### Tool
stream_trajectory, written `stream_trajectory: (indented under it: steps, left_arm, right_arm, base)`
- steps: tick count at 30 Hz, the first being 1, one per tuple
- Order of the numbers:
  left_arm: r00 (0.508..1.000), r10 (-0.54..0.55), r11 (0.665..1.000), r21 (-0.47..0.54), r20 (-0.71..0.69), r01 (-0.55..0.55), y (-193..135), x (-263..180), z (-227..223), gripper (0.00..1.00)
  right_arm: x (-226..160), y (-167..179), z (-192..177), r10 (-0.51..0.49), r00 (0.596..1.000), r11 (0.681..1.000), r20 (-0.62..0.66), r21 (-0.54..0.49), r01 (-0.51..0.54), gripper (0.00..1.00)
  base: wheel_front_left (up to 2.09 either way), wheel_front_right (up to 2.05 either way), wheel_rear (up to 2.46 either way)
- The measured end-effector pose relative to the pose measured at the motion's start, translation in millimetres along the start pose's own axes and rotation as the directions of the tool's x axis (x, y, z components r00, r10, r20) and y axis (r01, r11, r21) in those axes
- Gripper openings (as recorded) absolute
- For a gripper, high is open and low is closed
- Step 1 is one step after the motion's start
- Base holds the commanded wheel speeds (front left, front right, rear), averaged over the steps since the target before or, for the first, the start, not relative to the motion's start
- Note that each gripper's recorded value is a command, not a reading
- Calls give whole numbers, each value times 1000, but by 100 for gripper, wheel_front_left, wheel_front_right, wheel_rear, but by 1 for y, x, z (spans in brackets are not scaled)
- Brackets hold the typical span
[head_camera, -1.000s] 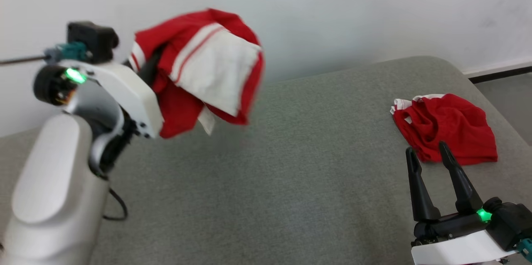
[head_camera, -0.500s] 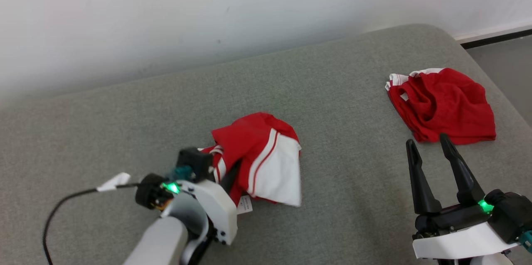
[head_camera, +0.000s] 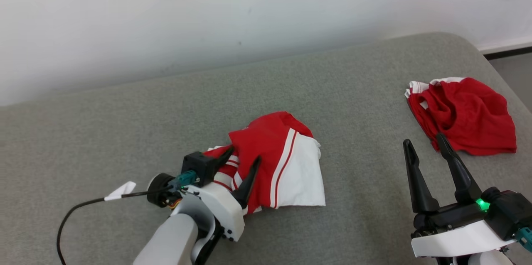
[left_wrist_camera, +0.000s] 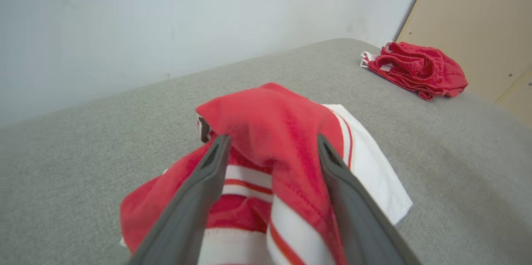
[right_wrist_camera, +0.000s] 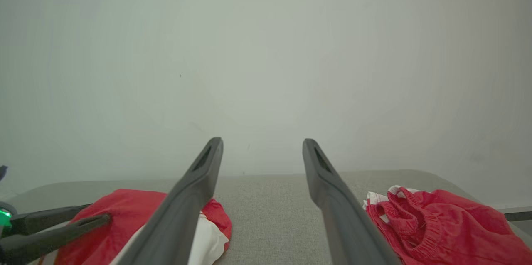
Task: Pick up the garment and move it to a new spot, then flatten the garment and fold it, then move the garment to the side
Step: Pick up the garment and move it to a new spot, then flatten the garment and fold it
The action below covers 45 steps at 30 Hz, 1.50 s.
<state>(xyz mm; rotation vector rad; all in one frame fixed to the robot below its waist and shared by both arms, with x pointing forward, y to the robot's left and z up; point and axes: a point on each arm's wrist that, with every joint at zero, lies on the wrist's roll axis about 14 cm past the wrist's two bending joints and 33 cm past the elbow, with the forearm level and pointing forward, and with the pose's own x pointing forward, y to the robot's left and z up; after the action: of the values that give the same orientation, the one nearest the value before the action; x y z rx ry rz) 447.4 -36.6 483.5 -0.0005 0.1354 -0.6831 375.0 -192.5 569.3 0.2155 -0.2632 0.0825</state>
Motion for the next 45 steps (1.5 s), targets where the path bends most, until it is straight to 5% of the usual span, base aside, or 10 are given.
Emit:
stream_trajectory:
  steps: [11, 18, 29, 45]
  left_arm:
    - [956, 209, 977, -2, 205, -213, 55, -54, 62, 100]
    - [864, 407, 910, -51, 297, -411, 99, -112, 69, 100]
    - [766, 577, 816, -152, 283, -558, 114, -165, 43, 100]
    - [782, 555, 832, -184, 284, -523, 97, -158, 38, 100]
  right_arm:
    - [-6, 18, 12, 45, 998, 999, 37, 19, -46, 100]
    - [-8, 27, 14, 63, 997, 997, 48, 33, -65, 100]
    - [-19, 17, 2, 34, 999, 999, 7, 33, -34, 100]
    - [-21, 17, -1, 37, 999, 999, -5, 24, -37, 100]
  base:
    - [0, 0, 0]
    - [0, 0, 0]
    - [0, 0, 0]
    - [0, 0, 0]
